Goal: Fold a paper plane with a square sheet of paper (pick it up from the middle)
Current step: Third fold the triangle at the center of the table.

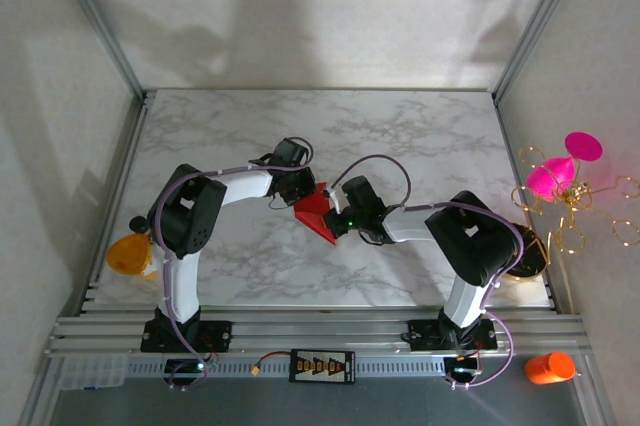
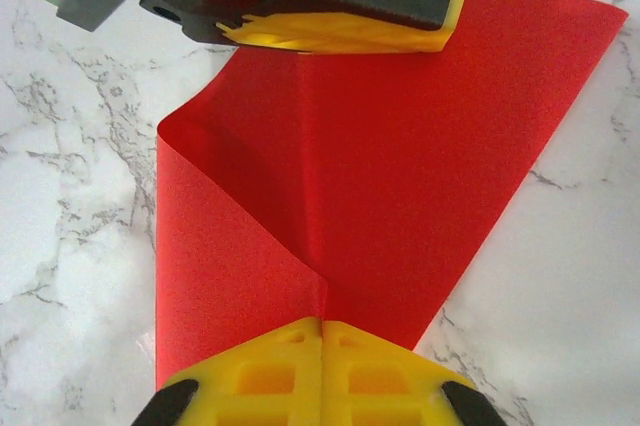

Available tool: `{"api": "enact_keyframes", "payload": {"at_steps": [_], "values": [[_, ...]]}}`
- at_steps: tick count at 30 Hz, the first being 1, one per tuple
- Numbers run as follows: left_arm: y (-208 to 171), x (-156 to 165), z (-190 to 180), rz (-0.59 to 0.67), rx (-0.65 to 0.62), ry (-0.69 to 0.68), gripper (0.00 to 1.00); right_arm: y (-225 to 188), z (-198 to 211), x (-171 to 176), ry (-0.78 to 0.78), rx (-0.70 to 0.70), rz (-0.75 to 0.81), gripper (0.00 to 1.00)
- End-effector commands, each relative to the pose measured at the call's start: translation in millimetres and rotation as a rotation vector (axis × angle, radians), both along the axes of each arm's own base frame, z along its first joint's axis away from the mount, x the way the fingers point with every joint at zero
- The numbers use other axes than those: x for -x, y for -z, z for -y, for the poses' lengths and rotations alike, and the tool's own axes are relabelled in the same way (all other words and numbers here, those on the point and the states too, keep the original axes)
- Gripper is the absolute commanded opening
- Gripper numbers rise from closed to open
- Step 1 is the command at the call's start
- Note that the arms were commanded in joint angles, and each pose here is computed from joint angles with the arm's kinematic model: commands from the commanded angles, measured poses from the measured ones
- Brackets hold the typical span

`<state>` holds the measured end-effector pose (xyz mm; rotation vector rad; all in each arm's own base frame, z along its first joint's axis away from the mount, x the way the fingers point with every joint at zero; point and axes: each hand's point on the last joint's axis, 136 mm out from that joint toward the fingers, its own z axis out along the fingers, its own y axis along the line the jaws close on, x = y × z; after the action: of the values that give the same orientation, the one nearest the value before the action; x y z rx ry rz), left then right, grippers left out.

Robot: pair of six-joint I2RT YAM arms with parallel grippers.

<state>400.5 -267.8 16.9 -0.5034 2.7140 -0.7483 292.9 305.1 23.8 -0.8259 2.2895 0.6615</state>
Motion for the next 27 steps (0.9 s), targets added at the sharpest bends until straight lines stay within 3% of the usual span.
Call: {"api": "enact_keyframes", "payload": {"at_steps": [1,11,16,23,27], "values": [[30.3,20.7,-6.0,-0.086,-0.068,0.02,0.08,5.9,3.1,-4.6,0.019,0.02,-0.013,0.0],[-6.9,7.7,3.7,-0.018,-0.002,0.006,0.11,14.5,5.8,-0.1,0.015,0.038,-0.038,0.0],[-48.0,-3.6,-15.9,0.062,0.07,-0.144,0.15,18.5,7.5,1.1,0.018,0.052,-0.053,0.0],[-78.5,21.1,-25.1,0.086,0.217,-0.264,0.17,19.3,8.2,0.9,0.025,0.062,-0.072,0.0],[-74.7,45.0,-11.7,0.043,0.279,-0.275,0.17,19.1,9.0,1.6,0.022,0.069,-0.074,0.0]]}}
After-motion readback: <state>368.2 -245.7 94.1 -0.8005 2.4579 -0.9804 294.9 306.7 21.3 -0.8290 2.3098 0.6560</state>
